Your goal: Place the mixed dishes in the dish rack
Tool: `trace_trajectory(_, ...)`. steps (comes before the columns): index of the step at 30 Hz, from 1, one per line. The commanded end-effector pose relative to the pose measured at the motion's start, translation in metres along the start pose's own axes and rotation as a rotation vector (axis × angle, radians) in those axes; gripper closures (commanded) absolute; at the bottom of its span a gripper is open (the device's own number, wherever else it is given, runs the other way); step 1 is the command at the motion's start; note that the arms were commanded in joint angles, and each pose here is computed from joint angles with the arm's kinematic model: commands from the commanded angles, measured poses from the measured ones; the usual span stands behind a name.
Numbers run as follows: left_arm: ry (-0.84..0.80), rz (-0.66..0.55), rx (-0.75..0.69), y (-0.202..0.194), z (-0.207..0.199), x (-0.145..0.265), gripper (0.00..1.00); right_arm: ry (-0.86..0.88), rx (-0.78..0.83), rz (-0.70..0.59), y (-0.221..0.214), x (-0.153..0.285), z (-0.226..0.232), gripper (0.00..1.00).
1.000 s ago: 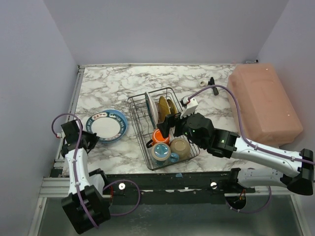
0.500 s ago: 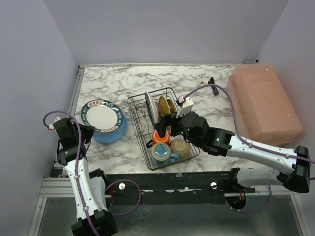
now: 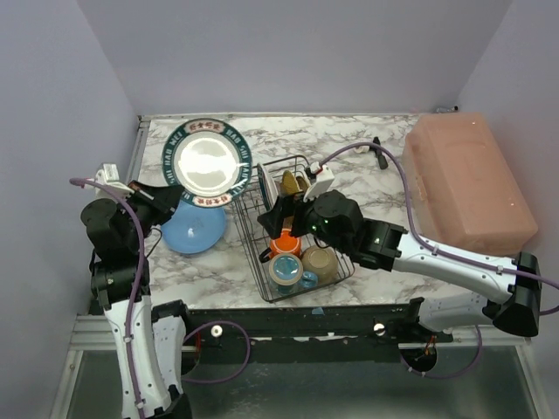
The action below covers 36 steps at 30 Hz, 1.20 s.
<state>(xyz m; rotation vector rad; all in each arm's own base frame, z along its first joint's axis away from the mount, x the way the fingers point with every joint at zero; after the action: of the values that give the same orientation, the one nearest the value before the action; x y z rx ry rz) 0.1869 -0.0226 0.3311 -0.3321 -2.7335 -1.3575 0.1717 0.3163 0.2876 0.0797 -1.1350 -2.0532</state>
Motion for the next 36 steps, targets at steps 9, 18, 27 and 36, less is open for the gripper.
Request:
trace_trajectory(9, -0.673, 0.175, -0.115, -0.032, -0.077, 0.024, 1.0, 0.185, -0.256, -0.217, 0.047, 0.029, 0.024, 0.04)
trace_trajectory(18, -0.58, 0.268, -0.164, -0.058, -0.053, 0.016, 0.9, 0.378, -0.279, -0.157, 0.027, 0.024, 0.038, 0.99)
trace_trajectory(27, 0.218, 0.205, -0.324, -0.046, 0.032, 0.017, 0.39, 0.122, -0.178, -0.111, 0.027, -0.01, 0.032, 1.0)
trace_trajectory(36, 0.544, -0.041, -0.352, -0.033, 0.071, 0.052, 0.3, -0.315, 0.091, -0.222, 0.038, -0.028, 0.032, 0.99)
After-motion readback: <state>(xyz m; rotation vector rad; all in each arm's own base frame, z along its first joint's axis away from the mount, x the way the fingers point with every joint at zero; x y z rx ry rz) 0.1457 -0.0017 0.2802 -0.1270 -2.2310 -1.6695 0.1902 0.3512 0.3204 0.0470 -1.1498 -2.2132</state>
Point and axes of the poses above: each gripper's point midway between its finger pads, its own x axis back along the fingers, its own z axis along the line the jaws close on, y = z × x, the point moved 6 cm from there along x, back along the fingers, and after that the axes turned 11 degrees about -x, right-handed, at the moved point
